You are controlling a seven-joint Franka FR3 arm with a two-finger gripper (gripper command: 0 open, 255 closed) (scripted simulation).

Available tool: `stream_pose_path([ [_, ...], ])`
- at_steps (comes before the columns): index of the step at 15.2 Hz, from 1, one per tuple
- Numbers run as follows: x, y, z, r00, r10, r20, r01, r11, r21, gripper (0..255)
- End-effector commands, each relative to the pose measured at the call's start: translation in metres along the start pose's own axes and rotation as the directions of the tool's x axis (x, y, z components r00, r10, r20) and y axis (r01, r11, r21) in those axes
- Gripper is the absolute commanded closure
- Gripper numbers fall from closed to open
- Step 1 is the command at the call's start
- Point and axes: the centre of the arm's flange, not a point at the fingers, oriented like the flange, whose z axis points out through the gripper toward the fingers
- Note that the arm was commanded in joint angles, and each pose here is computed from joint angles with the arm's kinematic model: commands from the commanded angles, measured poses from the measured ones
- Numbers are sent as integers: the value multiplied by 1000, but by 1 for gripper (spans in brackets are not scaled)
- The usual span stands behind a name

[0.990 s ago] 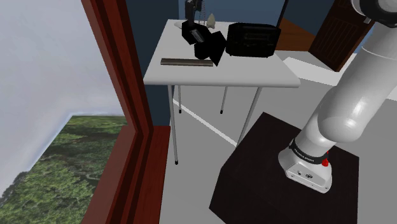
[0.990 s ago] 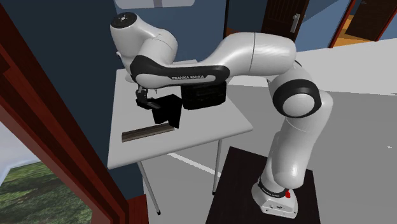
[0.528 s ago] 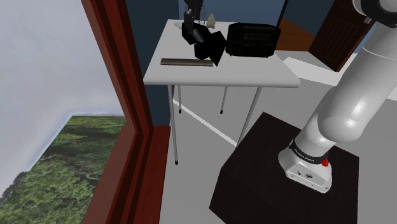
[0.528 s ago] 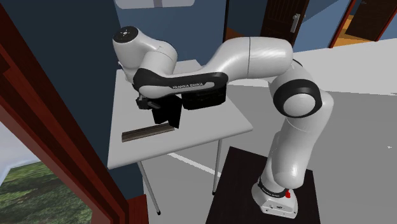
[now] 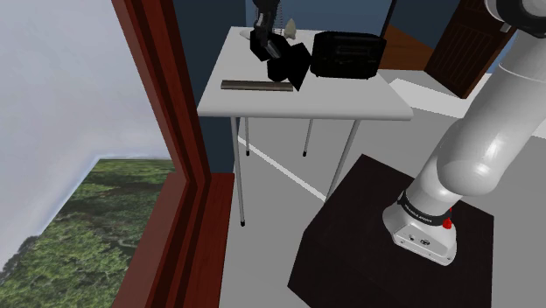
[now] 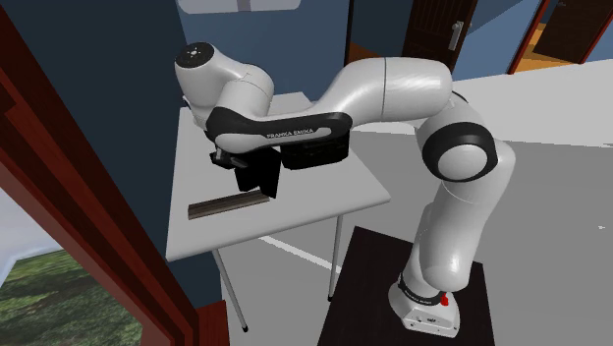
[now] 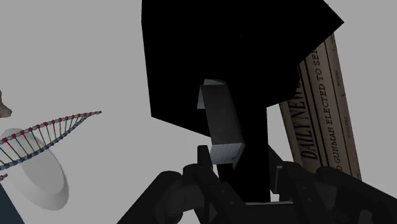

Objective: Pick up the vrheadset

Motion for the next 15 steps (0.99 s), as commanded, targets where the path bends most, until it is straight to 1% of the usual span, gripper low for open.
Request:
stream_pose_path([
  [1, 0, 0, 0, 1000, 0, 1, 0, 1000, 0, 255],
  [3, 0, 0, 0, 1000, 0, 1, 0, 1000, 0, 255],
  [15, 7, 26, -57, 1000, 0, 1, 0, 1000, 0, 255],
])
